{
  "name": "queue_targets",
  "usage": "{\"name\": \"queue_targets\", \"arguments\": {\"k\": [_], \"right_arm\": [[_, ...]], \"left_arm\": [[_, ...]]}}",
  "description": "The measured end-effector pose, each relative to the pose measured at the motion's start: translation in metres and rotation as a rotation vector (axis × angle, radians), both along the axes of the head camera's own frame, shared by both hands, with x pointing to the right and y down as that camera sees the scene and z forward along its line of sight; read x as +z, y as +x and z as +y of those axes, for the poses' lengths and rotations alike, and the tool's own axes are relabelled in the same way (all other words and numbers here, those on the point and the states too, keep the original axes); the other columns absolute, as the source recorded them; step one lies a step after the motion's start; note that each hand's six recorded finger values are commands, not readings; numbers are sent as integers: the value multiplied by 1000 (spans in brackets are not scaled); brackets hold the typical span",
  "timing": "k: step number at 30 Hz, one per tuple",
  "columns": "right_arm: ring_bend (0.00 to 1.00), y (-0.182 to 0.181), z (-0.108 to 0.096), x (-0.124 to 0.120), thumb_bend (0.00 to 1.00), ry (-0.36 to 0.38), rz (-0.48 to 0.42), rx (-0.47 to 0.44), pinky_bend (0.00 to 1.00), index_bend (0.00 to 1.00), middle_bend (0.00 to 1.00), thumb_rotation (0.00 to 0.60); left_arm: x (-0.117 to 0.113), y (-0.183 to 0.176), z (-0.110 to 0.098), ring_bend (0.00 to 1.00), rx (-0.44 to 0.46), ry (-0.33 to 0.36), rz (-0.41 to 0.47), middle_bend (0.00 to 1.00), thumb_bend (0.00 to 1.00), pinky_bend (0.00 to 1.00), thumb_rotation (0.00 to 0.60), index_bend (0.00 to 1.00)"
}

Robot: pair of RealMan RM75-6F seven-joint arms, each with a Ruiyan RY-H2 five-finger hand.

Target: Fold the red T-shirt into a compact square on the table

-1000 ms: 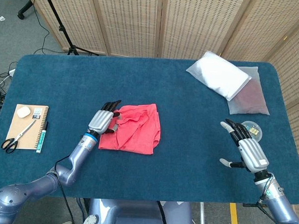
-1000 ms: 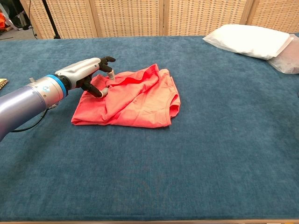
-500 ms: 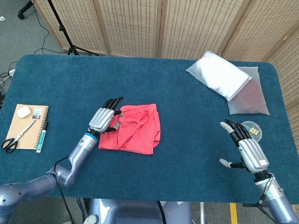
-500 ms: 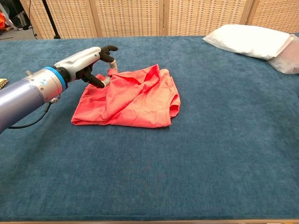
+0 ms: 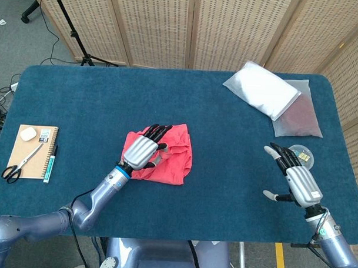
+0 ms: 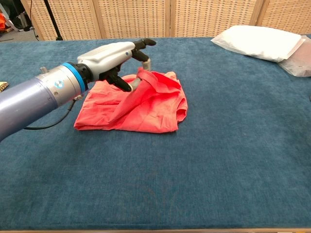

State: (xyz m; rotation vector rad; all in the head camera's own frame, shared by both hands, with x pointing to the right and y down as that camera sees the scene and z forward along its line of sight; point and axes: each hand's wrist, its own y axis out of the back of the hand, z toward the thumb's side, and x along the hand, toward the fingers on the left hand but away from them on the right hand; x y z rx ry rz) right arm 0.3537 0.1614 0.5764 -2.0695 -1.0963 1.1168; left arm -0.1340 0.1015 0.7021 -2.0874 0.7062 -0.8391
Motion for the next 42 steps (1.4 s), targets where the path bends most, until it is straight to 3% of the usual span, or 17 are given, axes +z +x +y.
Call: {"name": "queue_targets", "arguments": {"k": [9, 17, 20, 22, 24, 25, 34, 42], "right_arm": [[0, 2, -1, -1, 0, -1, -5, 5, 0, 0, 0, 600], [0, 2, 0, 0, 0, -6, -5, 1, 0, 0, 0, 600], [0, 1, 0, 0, 0, -5, -5, 1, 0, 0, 0, 600], [0, 1, 0, 0, 0, -5, -4, 0, 0, 0, 0, 600], [0, 1, 0, 0, 0, -5, -4, 0, 0, 0, 0, 600], [0, 1, 0, 0, 0, -5, -5, 0, 0, 0, 0, 600], [0, 2, 1, -1, 0, -6, -7, 1, 0, 0, 0, 600], [0, 2, 1, -1, 0, -5, -7, 0, 0, 0, 0, 600]], "left_arm": [[3, 34, 30, 0, 136, 38, -8, 0, 512, 0, 600, 681], [9, 42, 38, 0, 179, 66, -45, 0, 400, 0, 600, 662], [12, 45, 42, 0, 204, 79, -62, 0, 331, 0, 600, 471], [13, 47, 45, 0, 214, 82, -64, 0, 246, 0, 600, 178], [13, 48, 46, 0, 215, 82, -58, 0, 185, 0, 600, 26], [12, 48, 46, 0, 214, 84, -53, 0, 165, 0, 600, 0], [-10, 48, 26, 0, 91, 120, 87, 0, 130, 0, 600, 0], [-9, 23, 4, 0, 5, 92, 75, 0, 129, 0, 600, 0]]}}
